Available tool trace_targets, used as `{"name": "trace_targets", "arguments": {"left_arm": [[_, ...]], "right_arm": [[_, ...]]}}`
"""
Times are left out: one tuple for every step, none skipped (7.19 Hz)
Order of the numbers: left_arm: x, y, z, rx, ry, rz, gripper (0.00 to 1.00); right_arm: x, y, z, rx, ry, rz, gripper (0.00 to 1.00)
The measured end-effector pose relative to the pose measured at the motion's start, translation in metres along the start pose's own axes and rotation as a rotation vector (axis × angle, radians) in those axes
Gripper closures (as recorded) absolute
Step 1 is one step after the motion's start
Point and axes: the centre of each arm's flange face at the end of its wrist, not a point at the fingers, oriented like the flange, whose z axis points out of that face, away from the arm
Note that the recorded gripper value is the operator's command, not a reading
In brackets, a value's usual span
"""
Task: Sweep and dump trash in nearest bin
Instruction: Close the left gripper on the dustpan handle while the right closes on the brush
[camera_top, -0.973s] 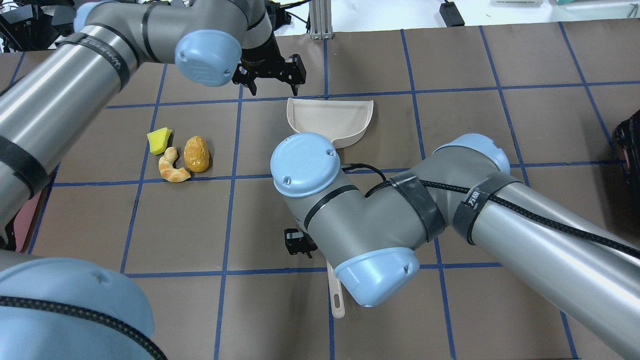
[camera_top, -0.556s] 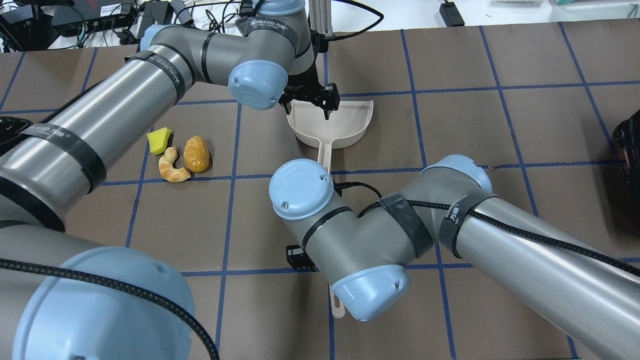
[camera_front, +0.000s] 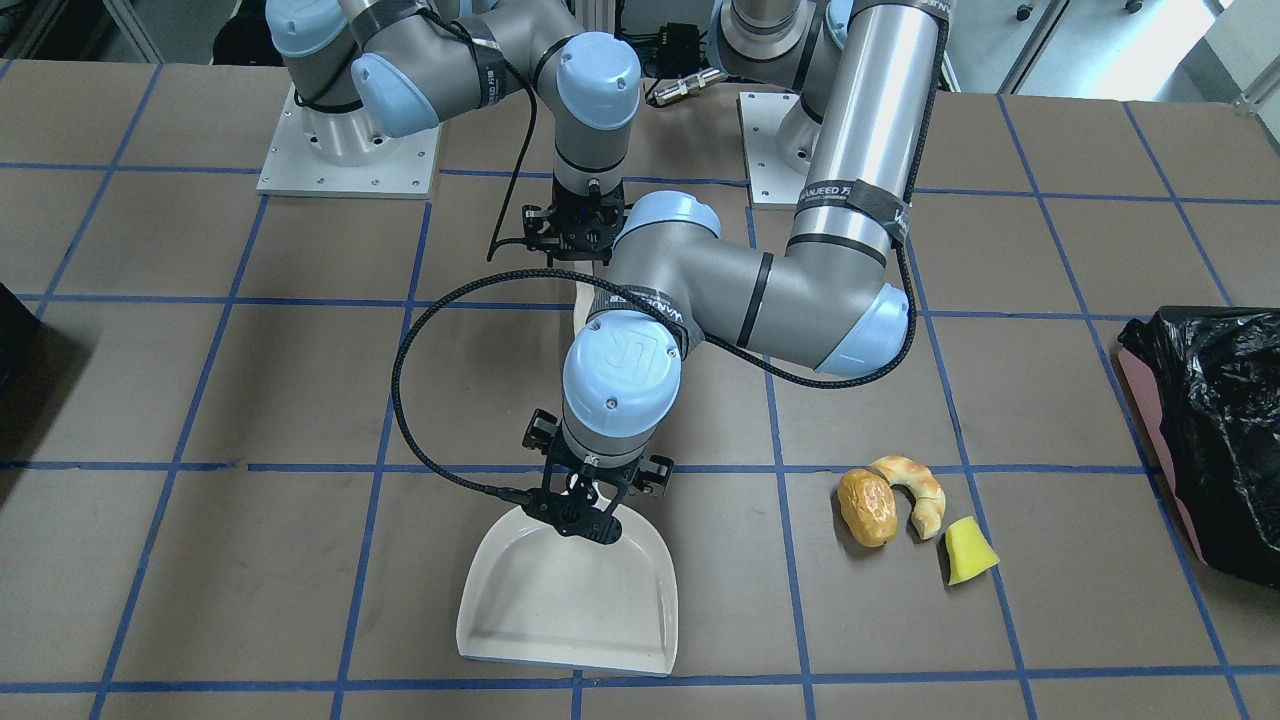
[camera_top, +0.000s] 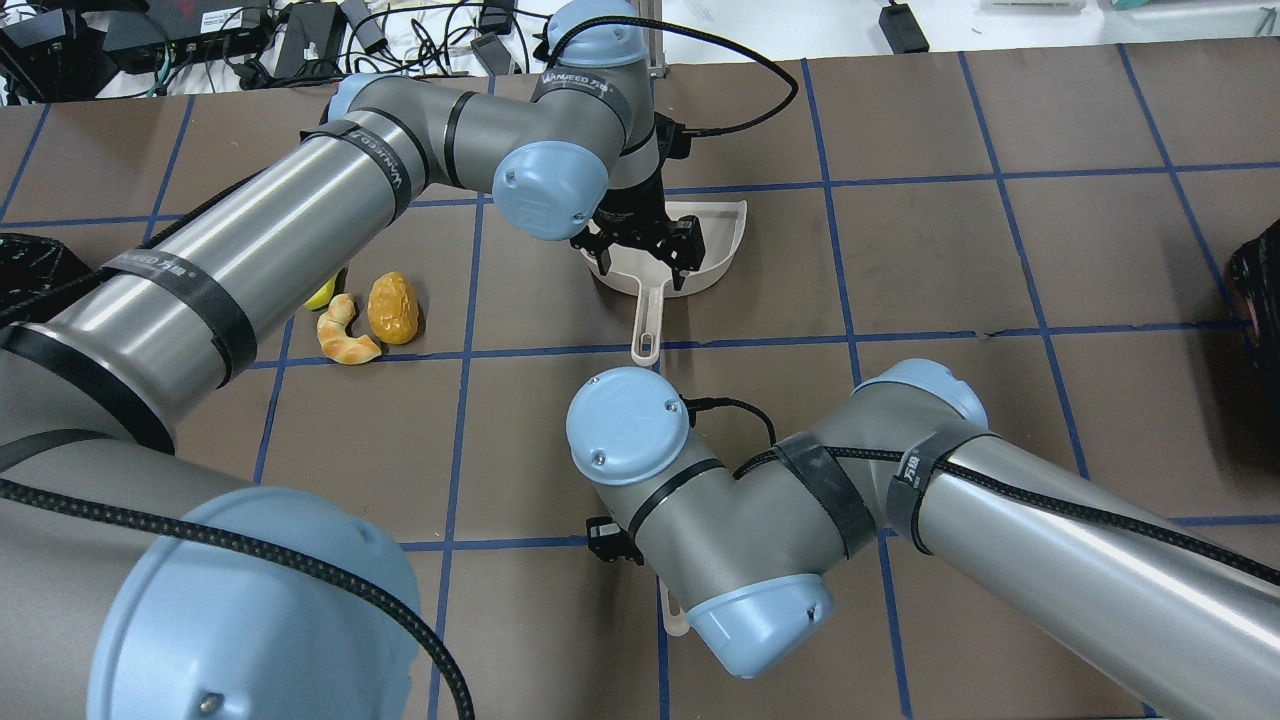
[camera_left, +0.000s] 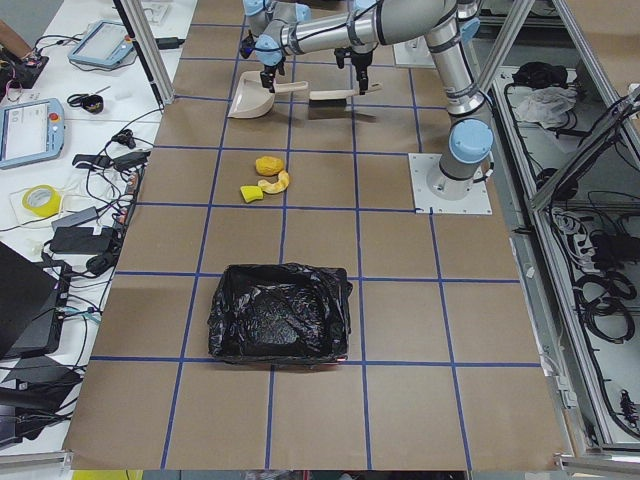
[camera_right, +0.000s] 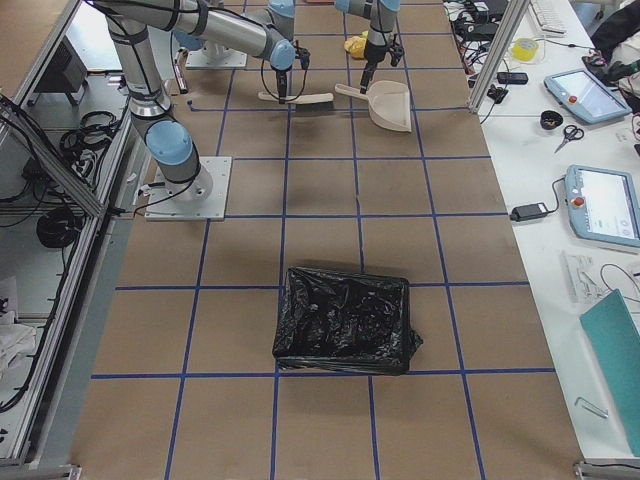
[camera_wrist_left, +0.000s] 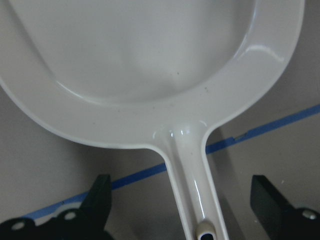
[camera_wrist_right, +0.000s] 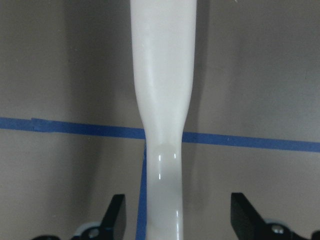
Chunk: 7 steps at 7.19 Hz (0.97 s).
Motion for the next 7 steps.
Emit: {"name": "trace_targets", "arguments": {"left_arm": [[0.006,0.005,0.003,-0.032,0.003,0.014,0.15],[0.013,0.008,0.007,-0.052,0.004,0.026,0.17],[0.018,0.011,0.012,-0.066,0.004,0.033,0.17],[0.021,0.014,0.016,-0.079,0.004,0.036,0.17],[0.022,0.017,0.02,-0.088,0.003,0.038,0.22],[0.022,0.018,0.022,-0.093,0.002,0.038,0.44],[0.022,0.018,0.023,-0.096,0.001,0.038,0.93]], "right_arm": [[0.0,0.001,0.001,-0.004,-0.001,0.005,0.41],[0.0,0.002,0.003,-0.009,-0.002,0.006,0.53],[-0.001,0.003,0.003,-0.016,-0.007,0.007,0.55],[-0.001,0.004,0.004,-0.022,-0.013,0.008,0.56],[-0.002,0.004,0.004,-0.024,-0.015,0.009,0.55],[-0.002,0.004,0.004,-0.026,-0.018,0.01,0.55],[-0.002,0.005,0.004,-0.029,-0.021,0.011,0.56]]}}
